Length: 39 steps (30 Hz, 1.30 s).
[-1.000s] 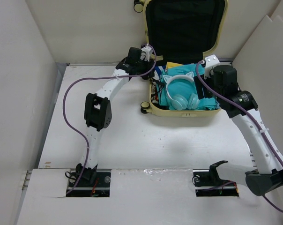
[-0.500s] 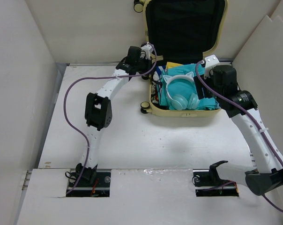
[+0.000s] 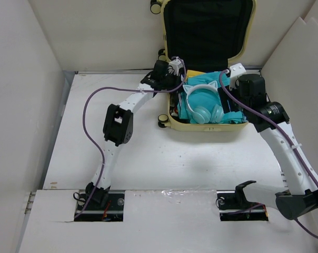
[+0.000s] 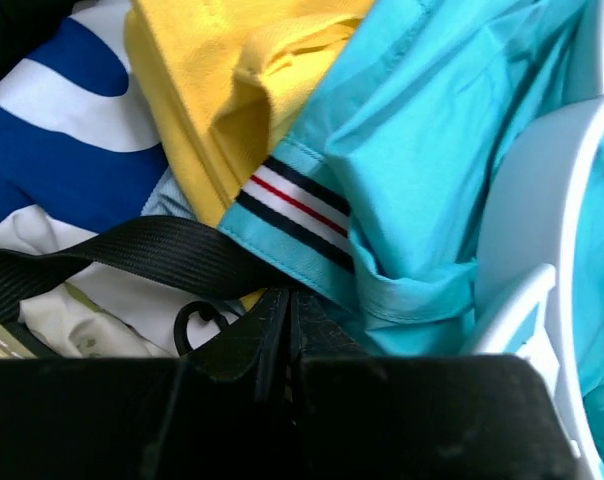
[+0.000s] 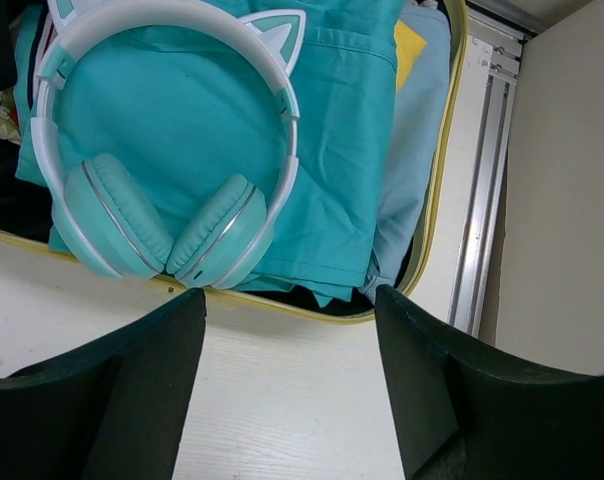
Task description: Pack the luggage
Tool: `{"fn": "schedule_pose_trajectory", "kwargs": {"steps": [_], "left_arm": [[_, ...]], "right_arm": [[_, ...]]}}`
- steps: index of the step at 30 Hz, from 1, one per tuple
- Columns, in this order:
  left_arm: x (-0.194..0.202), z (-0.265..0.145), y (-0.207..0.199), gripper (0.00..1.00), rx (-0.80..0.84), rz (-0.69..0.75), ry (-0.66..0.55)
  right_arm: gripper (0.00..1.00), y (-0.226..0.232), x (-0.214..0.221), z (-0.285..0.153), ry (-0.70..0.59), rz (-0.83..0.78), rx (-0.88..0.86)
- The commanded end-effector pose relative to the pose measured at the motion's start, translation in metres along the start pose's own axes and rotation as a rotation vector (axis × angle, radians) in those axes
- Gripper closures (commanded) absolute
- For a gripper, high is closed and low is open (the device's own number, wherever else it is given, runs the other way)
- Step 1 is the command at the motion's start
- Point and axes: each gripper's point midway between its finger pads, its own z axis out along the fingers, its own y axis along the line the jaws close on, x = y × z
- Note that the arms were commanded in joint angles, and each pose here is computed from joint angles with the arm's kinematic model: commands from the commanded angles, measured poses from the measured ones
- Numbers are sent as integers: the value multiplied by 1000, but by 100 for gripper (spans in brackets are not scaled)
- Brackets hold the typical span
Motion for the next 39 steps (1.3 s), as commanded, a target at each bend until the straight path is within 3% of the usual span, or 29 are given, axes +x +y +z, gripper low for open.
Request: {"fn": "schedule_pose_trajectory", "kwargs": {"steps": [1,5,6,7,11,15,23,29,33,35,39], "left_arm": [[-21,-4,-13,100,40,-1,-46],[-4,-4,16,100,-73,-25,-16],[-10,-9,18,92,-79,-24,-28],[-12,-17,28,68,-105,-35,-28],[-35,-36,16,40,-102,40,-52],[-64,-56,-3,22,-100,114,-103],[-111,-88,-21,0,-154,193,-208],[-134,-106,-29,0,-175,237,-262],[-137,-130,-3,0,-253,191,-276],[-128,-137,8,6,-292,185,-260],[-120,-142,24,36,-352,198,-245]], "right_arm": [[27,-6,-6,-9,-21,-6,22],[27,-7,-13,-13,-41,-1,16],[27,-7,-13,-13,-41,-1,16],[27,-7,-13,-13,-41,-1,16],[25,-3,-16,-11,-45,-1,-2],[24,-3,-17,-8,-45,-1,-2],[21,-2,-15,-4,-33,32,-5],[20,4,-16,-3,-38,58,-41],[20,-6,-3,0,7,184,10],[20,-17,20,11,66,311,53],[19,-46,65,21,132,528,185]]}}
